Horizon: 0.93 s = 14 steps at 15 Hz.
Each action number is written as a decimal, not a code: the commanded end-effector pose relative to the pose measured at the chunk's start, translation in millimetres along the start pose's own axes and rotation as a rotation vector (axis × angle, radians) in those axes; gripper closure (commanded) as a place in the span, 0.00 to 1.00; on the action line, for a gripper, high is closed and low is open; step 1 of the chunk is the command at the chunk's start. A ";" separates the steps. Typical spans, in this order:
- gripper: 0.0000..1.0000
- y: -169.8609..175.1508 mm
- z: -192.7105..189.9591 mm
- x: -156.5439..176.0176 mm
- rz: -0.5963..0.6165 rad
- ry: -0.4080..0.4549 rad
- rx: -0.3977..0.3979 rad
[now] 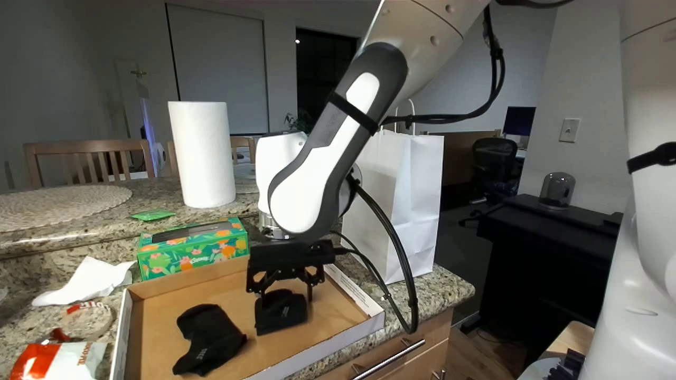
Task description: Pick up the socks on the box cover and put them in the paper bag
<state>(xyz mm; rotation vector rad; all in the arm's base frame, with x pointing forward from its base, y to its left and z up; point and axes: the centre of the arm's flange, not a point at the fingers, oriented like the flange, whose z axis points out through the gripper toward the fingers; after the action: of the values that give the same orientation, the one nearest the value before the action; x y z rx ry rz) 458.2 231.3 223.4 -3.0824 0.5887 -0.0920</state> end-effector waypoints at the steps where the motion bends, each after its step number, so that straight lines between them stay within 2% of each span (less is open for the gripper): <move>1: 0.25 1.9 17.2 -1.5 -0.038 -0.023 0.037; 2: 0.26 2.0 17.4 -0.7 -0.041 -0.024 0.042; 4: 0.38 3.1 12.8 1.8 -0.041 -0.027 0.047; 12: 0.90 1.7 -20.6 11.2 -0.033 -0.016 0.012; 14: 0.95 0.2 -36.3 11.3 -0.042 -0.019 -0.010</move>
<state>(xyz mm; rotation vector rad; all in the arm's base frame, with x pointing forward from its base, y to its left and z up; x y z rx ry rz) 470.3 228.3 236.9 -3.0634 0.5496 -0.0729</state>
